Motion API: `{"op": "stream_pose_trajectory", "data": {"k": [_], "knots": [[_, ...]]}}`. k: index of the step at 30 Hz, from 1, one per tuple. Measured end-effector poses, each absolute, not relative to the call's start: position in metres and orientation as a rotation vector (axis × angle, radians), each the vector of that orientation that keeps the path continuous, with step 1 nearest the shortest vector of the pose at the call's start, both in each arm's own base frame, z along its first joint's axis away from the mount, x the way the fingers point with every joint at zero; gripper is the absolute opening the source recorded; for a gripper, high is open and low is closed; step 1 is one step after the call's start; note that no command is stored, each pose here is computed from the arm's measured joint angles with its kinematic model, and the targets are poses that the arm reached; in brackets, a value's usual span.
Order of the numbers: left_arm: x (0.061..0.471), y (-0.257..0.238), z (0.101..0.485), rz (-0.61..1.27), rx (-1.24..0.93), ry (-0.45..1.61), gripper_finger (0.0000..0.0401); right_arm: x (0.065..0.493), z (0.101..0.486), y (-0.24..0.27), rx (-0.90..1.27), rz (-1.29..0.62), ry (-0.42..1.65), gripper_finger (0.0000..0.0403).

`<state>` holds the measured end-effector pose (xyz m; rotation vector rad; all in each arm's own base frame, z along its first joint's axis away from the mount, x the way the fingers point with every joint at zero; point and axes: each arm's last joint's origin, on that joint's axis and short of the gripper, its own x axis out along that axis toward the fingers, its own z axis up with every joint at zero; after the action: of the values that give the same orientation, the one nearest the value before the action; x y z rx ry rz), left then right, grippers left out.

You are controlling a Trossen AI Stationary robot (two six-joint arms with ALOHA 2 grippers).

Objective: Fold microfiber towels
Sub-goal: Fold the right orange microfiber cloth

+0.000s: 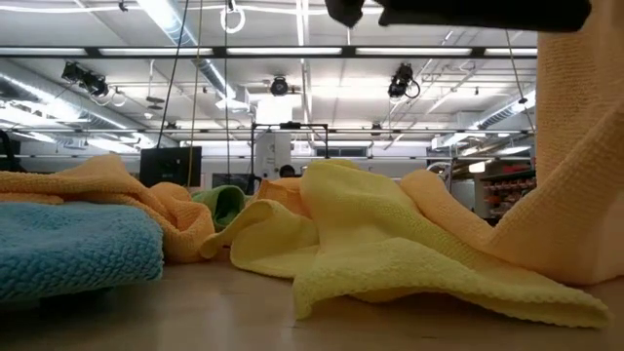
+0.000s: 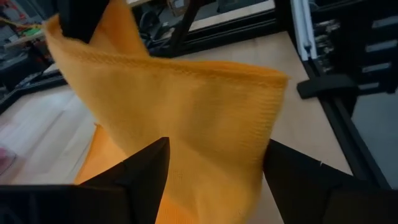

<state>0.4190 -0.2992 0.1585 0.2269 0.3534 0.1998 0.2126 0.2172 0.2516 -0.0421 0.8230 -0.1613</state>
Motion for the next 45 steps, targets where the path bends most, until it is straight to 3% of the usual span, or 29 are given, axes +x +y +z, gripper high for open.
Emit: {"op": "stream_pose_trajectory", "data": {"k": [7,21,30,39,45], "knots": [[0.42,-0.297,0.158,0.205,0.226,0.355,0.0214,0.213,0.252,0.217,-0.044,-0.163,0.821,0.0012],[0.399,-0.318,0.185,0.204,0.337,0.305,0.0012,0.207,0.25,0.223,-0.041,-0.067,0.898,0.0012],[0.387,-0.313,0.224,0.186,0.341,0.299,0.0011,0.198,0.275,0.241,-0.031,0.141,0.962,0.0012],[0.387,-0.308,0.253,0.059,0.371,0.249,0.0022,0.185,0.338,0.264,-0.141,0.373,0.81,0.0022],[0.385,-0.302,0.287,0.114,0.407,0.185,0.0008,0.175,0.352,0.26,-0.139,0.344,0.86,0.0055]]}}
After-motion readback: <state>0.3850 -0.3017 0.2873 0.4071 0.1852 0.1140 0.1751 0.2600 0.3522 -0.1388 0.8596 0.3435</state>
